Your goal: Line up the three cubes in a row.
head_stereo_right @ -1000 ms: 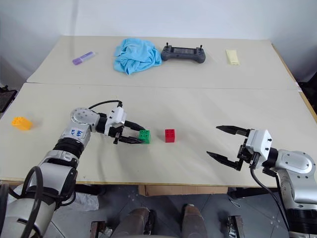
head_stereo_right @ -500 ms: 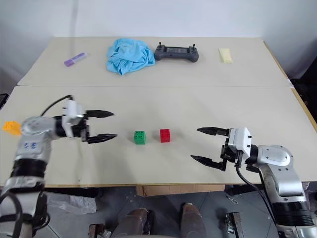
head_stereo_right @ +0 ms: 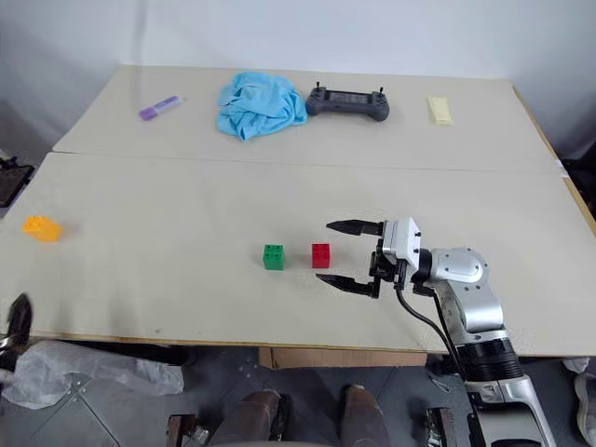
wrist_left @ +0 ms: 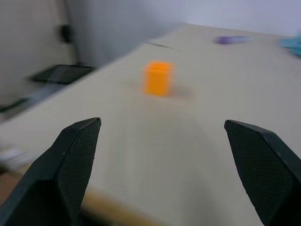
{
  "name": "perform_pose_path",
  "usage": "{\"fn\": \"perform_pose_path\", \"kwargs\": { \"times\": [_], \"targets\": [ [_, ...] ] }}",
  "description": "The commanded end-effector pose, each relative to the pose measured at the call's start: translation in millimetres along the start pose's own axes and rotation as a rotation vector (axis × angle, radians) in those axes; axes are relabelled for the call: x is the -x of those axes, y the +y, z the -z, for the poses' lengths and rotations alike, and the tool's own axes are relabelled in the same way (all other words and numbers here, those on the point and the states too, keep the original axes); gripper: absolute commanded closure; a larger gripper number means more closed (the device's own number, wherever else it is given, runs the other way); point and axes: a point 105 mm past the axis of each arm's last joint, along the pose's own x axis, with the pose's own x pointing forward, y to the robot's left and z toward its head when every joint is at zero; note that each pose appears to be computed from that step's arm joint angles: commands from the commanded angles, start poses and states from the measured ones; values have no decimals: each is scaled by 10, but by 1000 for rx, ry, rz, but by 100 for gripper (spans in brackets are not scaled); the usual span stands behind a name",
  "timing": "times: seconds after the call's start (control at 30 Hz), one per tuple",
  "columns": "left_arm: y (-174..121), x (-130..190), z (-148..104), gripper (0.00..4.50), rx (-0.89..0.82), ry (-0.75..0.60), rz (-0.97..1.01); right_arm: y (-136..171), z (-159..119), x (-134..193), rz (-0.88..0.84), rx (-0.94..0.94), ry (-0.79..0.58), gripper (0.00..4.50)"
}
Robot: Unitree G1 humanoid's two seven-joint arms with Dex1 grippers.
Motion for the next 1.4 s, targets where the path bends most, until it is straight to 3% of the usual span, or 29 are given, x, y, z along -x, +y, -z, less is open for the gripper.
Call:
{"fn": "perform_pose_path", "kwargs": {
  "times": [0.03,0.13,0.33,0.53,0.73,1.13,1.4],
  "targets": [
    [171,148,-67,3,-2,-39,-93,-12,-123,-48,-15,41,-42,0],
    [201,105,-46,3,-26,-29,-95,-13,-133,-72,-24,41,-44,0],
    [144,-326,-127,3,-28,-16,-21,-5,-96,-95,-36,38,-26,0],
    [-75,-1163,-306,3,-94,60,133,-37,-98,-151,-18,74,-20,0],
    [-163,-1660,-326,3,-92,112,123,3,-97,-161,-1,78,-13,0],
    [-442,-1872,-78,3,-143,255,182,-12,-154,-114,39,91,9,0],
    [-539,-1918,-250,3,-55,140,221,-7,-150,-85,79,94,11,0]
  ]
}}
